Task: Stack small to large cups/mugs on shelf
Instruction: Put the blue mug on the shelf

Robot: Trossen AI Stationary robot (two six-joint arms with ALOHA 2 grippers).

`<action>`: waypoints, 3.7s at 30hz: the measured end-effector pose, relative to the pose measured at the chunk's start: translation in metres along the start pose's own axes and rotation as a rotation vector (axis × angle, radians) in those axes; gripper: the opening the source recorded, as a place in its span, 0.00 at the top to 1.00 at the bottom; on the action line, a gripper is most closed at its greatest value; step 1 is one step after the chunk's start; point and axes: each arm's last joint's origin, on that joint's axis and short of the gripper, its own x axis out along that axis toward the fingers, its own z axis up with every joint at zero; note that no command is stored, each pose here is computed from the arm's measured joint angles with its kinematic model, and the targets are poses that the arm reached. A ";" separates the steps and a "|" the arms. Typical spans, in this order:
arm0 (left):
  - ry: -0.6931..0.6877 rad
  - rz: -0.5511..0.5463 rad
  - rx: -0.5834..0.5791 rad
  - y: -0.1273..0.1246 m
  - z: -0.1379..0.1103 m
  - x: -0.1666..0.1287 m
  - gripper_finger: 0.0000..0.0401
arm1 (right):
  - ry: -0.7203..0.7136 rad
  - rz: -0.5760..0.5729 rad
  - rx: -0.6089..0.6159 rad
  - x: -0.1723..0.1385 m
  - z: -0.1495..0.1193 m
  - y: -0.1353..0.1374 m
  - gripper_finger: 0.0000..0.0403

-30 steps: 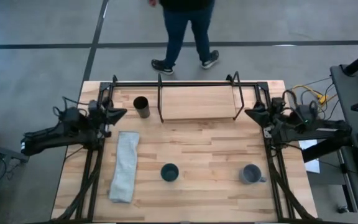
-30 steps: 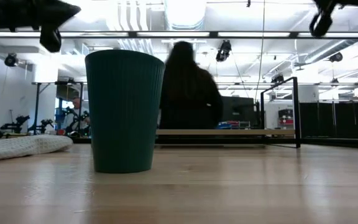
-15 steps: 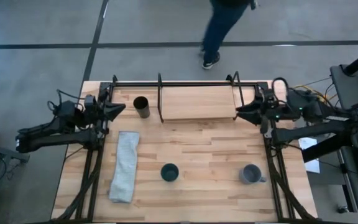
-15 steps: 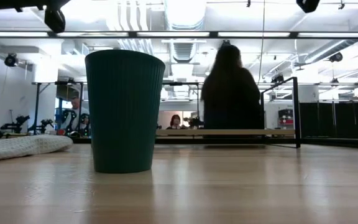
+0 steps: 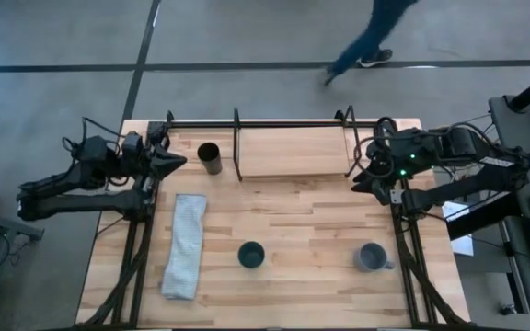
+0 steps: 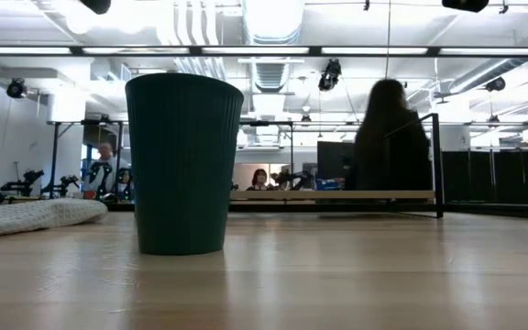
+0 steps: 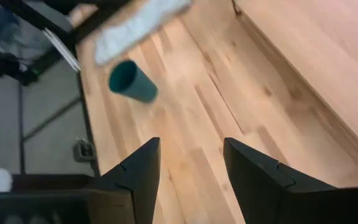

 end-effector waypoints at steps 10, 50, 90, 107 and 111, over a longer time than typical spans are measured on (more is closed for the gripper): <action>-0.113 -0.028 0.106 -0.007 0.025 0.002 1.00 | 0.048 -0.032 0.005 0.014 0.008 0.004 0.58; -0.054 0.144 0.057 0.005 0.050 0.073 0.71 | 0.724 -0.300 0.104 0.051 -0.083 0.025 0.63; -0.091 0.131 0.097 0.000 0.064 0.070 0.71 | 0.779 -0.419 0.183 0.132 -0.146 -0.001 0.67; -0.088 0.131 0.097 0.000 0.064 0.071 0.71 | 0.781 -0.425 0.182 0.140 -0.155 -0.009 0.68; -0.088 0.131 0.097 0.000 0.064 0.071 0.71 | 0.783 -0.446 0.195 0.143 -0.158 -0.013 0.68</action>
